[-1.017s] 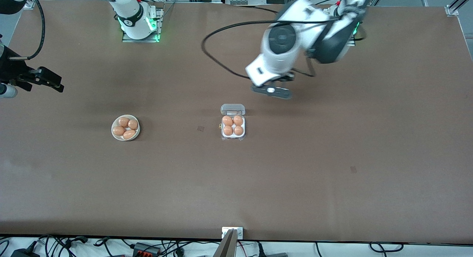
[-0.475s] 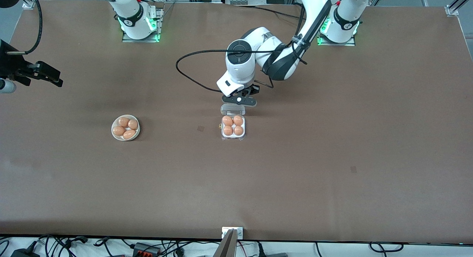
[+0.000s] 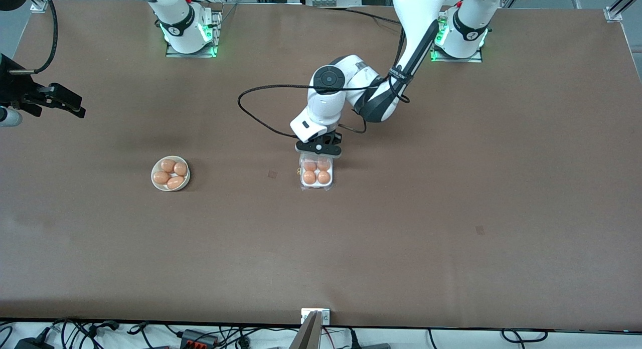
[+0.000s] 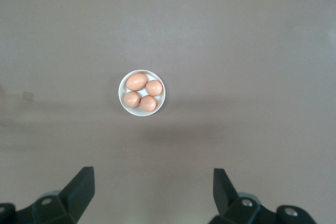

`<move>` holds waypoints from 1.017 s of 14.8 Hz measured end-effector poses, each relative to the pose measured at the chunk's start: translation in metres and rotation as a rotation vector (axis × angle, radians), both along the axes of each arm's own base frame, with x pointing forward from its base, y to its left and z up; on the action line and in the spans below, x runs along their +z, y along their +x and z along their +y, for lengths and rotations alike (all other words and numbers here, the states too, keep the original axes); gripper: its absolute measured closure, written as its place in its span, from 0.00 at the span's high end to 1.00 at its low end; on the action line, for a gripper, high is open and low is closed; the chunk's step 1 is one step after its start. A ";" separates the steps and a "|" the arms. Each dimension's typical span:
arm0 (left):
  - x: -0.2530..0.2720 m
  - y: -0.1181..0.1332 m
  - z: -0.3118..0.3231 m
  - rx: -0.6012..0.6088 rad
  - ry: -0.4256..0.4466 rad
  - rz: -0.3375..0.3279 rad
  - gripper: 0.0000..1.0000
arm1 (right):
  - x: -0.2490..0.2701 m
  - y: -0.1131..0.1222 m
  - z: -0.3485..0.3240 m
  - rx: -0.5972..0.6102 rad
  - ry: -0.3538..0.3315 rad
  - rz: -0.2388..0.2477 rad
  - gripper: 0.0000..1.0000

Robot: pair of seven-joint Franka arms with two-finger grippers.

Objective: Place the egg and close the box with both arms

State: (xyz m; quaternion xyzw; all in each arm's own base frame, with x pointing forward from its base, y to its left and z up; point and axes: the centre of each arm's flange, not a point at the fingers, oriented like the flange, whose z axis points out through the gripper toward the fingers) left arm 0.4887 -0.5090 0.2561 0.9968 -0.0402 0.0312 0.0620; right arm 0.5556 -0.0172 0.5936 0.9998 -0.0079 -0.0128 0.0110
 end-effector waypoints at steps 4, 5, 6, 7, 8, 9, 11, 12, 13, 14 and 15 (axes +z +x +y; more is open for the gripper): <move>0.024 0.025 0.021 0.024 0.035 -0.012 0.02 | -0.006 0.003 0.001 0.003 0.000 0.011 1.00; 0.032 0.023 0.025 0.024 0.061 0.013 0.02 | -0.007 0.003 0.001 0.003 0.000 0.013 1.00; 0.044 0.021 0.029 0.025 0.087 0.039 0.02 | -0.007 0.003 0.001 0.002 0.000 0.012 1.00; 0.056 0.018 0.035 0.023 0.117 0.069 0.02 | -0.007 0.003 0.001 0.002 0.000 0.010 1.00; 0.069 0.016 0.043 0.013 0.150 0.099 0.02 | -0.007 0.004 0.000 0.000 0.000 0.009 1.00; 0.082 0.016 0.055 -0.007 0.180 0.127 0.03 | -0.007 0.004 -0.002 -0.003 0.000 0.008 1.00; 0.105 0.028 0.090 -0.066 0.221 0.179 0.03 | -0.006 0.004 -0.005 -0.009 0.000 0.005 1.00; 0.115 0.039 0.113 -0.101 0.234 0.198 0.05 | -0.006 0.004 -0.007 -0.011 0.000 0.002 1.00; 0.123 0.052 0.140 -0.141 0.249 0.208 0.05 | -0.006 0.004 -0.007 -0.011 0.000 0.001 1.00; 0.133 0.065 0.167 -0.177 0.261 0.216 0.06 | -0.006 0.004 -0.005 -0.009 0.000 0.000 1.00; 0.143 0.077 0.195 -0.204 0.265 0.233 0.06 | -0.006 0.004 -0.003 -0.005 0.000 0.000 1.00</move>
